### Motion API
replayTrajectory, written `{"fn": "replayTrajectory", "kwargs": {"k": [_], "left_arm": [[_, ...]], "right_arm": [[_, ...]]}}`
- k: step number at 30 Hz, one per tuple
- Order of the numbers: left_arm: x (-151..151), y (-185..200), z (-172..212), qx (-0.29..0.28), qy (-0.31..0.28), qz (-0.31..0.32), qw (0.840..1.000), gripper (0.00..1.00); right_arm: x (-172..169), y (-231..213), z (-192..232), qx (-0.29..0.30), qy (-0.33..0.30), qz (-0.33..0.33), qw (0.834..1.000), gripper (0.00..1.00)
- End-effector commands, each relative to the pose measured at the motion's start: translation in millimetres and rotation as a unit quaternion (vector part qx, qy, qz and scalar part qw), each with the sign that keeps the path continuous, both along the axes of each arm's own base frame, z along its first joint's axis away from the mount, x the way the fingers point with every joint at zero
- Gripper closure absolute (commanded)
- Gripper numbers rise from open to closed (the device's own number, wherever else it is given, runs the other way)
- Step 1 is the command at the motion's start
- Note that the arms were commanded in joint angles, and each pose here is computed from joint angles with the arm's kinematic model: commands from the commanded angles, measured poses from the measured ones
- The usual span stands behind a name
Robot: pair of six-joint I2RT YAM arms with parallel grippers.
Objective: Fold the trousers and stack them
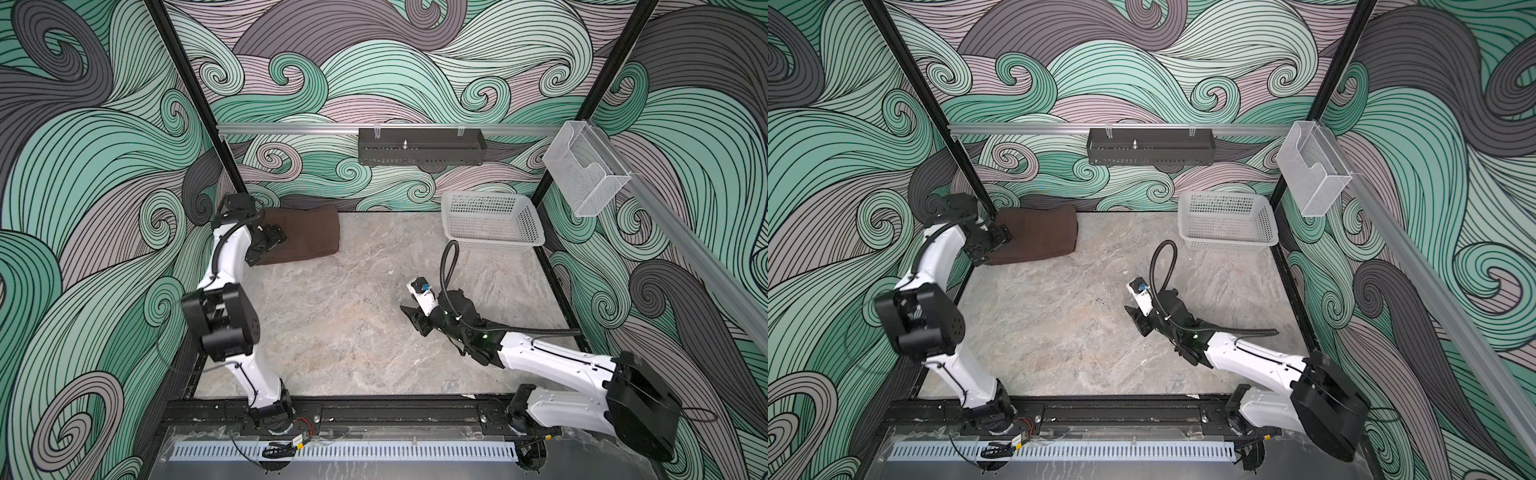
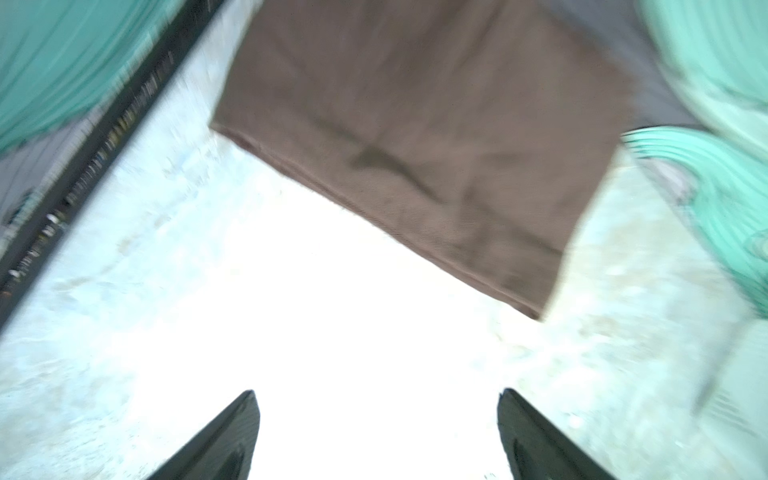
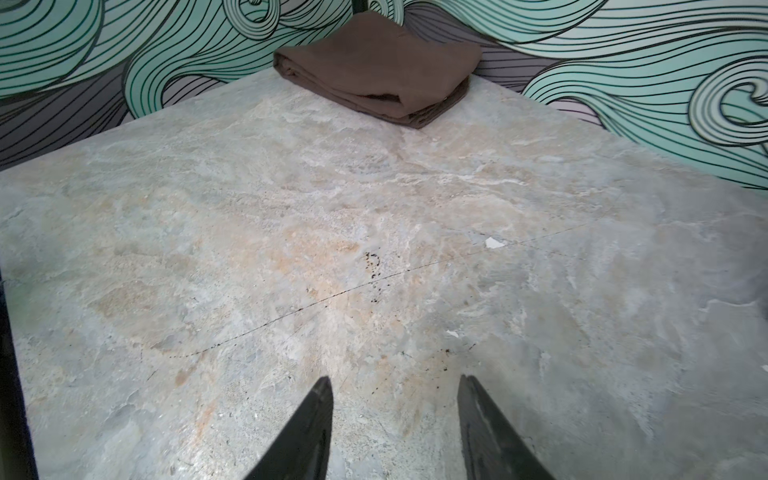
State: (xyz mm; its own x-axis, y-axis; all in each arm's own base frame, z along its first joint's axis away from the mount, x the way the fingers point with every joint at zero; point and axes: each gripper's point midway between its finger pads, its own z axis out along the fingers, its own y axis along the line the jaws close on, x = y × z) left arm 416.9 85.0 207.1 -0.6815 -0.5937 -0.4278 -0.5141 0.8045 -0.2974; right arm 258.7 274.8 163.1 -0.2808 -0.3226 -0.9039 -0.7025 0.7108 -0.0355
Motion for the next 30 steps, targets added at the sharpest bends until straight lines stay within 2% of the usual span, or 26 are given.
{"fn": "replayTrajectory", "kwargs": {"k": [1,5,8,11,13,18,22,24,26,30], "left_arm": [[-17.7,0.0,27.3,0.052,-0.057,-0.022,0.997,0.08],[-46.6,7.9,45.6,0.119,-0.143,-0.002,0.983,0.09],[-58.9,8.3,42.7,0.142,-0.200,0.007,0.970,0.07],[-64.6,7.8,29.3,0.141,-0.234,0.022,0.962,0.04],[-65.9,8.9,16.0,0.131,-0.235,0.037,0.962,0.03],[-67.8,8.4,-29.1,0.094,-0.195,0.066,0.974,0.02],[-68.1,8.2,-48.5,0.078,-0.203,0.088,0.972,0.02],[-70.2,11.8,-52.8,0.088,-0.210,0.100,0.969,0.02],[-72.0,16.9,-54.0,0.110,-0.212,0.106,0.965,0.02],[-73.7,26.0,-60.0,0.165,-0.192,0.109,0.961,0.02]], "right_arm": [[16.5,-37.3,5.3,-0.016,-0.020,-0.072,0.997,0.50],[36.7,-87.5,16.2,-0.011,-0.038,-0.166,0.985,0.49],[48.0,-127.1,19.1,-0.008,-0.049,-0.239,0.970,0.47],[56.3,-160.4,17.5,-0.020,-0.070,-0.293,0.953,0.46],[61.2,-179.2,15.8,-0.028,-0.087,-0.323,0.942,0.43],[75.6,-229.4,10.5,-0.028,-0.107,-0.408,0.906,0.27],[84.7,-262.8,4.7,-0.020,-0.105,-0.460,0.881,0.16],[86.2,-276.1,-1.3,-0.019,-0.102,-0.476,0.873,0.12],[87.6,-286.4,-7.8,-0.015,-0.101,-0.485,0.868,0.02],[95.0,-298.5,-15.7,-0.006,-0.104,-0.494,0.863,0.01]]}}
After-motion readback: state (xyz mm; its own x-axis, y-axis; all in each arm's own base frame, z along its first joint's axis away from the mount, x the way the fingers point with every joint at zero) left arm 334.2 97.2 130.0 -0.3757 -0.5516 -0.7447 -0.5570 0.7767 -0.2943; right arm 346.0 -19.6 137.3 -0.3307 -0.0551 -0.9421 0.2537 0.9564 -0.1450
